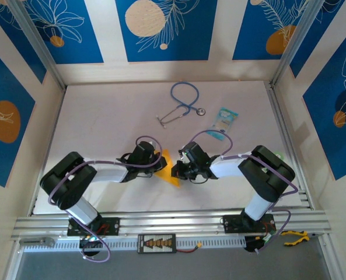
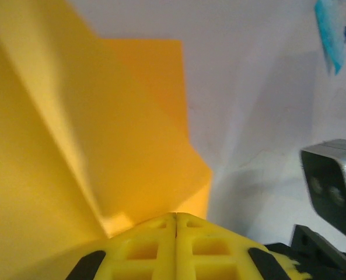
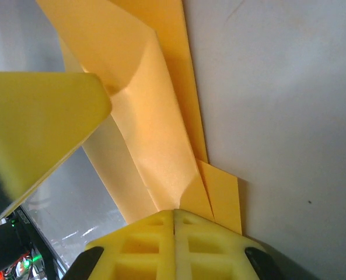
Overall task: Fold a paper plane with a square sheet of paper (pick it up from the middle)
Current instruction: Fourth fold the wing at the center of the table.
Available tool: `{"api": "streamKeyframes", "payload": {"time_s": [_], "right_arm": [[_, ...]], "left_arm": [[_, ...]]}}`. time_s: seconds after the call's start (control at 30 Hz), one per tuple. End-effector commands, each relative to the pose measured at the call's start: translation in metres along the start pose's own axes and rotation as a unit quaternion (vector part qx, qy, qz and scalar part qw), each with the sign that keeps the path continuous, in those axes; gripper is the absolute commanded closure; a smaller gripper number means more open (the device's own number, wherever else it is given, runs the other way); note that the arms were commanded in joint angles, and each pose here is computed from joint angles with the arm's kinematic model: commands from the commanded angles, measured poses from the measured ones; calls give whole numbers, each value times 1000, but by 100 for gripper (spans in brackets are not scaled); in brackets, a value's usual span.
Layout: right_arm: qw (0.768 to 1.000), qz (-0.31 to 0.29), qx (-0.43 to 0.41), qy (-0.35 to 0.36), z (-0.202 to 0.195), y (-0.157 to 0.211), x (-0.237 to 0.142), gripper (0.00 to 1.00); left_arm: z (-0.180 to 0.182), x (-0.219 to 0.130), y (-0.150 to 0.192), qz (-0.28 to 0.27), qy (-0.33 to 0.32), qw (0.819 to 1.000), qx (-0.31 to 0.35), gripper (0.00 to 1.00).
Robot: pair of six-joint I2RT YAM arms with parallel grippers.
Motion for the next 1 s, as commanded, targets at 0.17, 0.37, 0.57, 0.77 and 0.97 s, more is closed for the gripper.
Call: {"api": "streamKeyframes", "payload": {"time_s": [0.17,0.37,0.57,0.77,0.97], "right_arm": [[994,36,39,92,-34,16,3,98],[993,38,42,99,-37,18,3,98],[991,39,48,116,-44,22,2,98],[989,41,48,131,-49,24,1,98],[989,42,46,132,-48,24,1,99]], "left_arm": [[-6,6,9,77,33,996,10,100],[16,11,17,88,-22,996,-5,100],[33,9,7,70,-54,996,-6,100],[38,5,-11,54,-61,997,6,100],[50,3,-30,40,-72,997,0,100]]}}
Point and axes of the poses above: each hand's point on the last joint's axis, 136 mm out from that joint toward the fingers, its own x axis out along the fingers, its own z axis along the line the jaws close on, y = z × x, the point moved 9 cm from there along -x, back along the fingers, and after that the axes turned 7 degrees about x, right-handed, at the moved point
